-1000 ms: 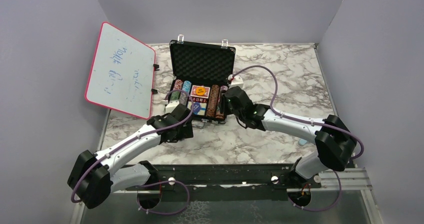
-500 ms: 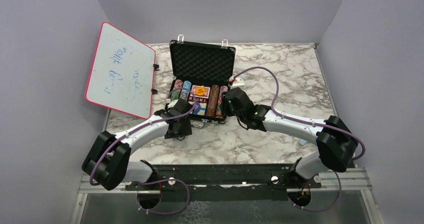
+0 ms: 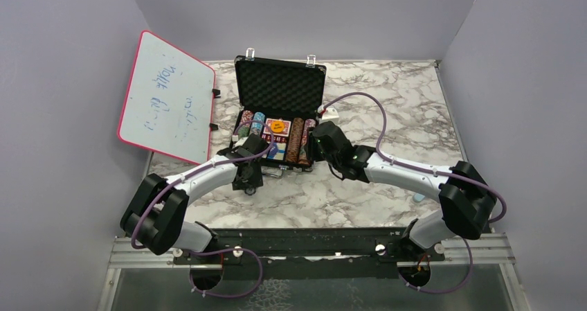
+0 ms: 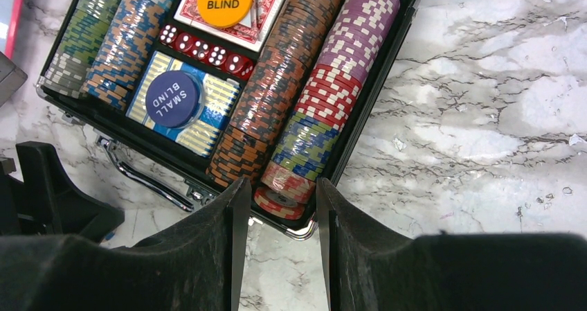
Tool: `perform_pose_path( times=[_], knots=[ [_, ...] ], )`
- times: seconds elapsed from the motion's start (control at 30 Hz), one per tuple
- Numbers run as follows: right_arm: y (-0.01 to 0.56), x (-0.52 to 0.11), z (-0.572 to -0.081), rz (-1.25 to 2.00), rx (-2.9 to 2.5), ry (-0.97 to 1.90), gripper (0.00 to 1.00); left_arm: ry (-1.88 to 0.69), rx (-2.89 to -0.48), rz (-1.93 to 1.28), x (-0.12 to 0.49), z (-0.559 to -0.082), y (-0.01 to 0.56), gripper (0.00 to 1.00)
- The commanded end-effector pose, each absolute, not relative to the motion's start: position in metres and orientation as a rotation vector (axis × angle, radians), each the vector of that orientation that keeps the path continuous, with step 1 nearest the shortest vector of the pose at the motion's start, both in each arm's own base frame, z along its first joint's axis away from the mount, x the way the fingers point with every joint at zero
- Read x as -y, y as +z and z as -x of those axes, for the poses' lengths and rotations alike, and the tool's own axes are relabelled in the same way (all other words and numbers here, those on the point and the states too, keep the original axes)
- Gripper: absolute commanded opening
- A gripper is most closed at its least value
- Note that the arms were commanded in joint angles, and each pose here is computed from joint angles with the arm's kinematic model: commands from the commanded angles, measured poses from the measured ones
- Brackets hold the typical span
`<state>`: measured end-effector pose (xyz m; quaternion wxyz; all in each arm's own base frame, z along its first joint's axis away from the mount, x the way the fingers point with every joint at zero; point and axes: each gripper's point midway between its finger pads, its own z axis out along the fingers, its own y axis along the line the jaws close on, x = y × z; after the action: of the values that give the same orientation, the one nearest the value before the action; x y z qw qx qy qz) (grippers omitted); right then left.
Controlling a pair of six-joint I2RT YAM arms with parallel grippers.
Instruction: Pack up texas hold em set
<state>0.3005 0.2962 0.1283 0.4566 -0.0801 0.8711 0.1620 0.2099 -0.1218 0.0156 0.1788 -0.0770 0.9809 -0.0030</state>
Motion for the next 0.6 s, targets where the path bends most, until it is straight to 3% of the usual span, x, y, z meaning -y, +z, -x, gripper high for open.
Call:
perform_pose_path(
  times=[0.0,0.23,0.57],
  knots=[
    [0.137,-0.293,-0.302,0.185,-2.126,0.394,0.43,-0.057,-2.877,0.227,0.127,-0.189,0.003,0.50],
    [0.135,-0.293,-0.300,0.183,-2.135,0.401,0.43,-0.106,-2.888,0.260,0.129,-0.179,0.008,0.64],
    [0.133,-0.294,-0.299,0.179,-2.142,0.410,0.43,-0.033,-2.904,0.245,0.121,-0.177,0.006,0.55]
  ],
)
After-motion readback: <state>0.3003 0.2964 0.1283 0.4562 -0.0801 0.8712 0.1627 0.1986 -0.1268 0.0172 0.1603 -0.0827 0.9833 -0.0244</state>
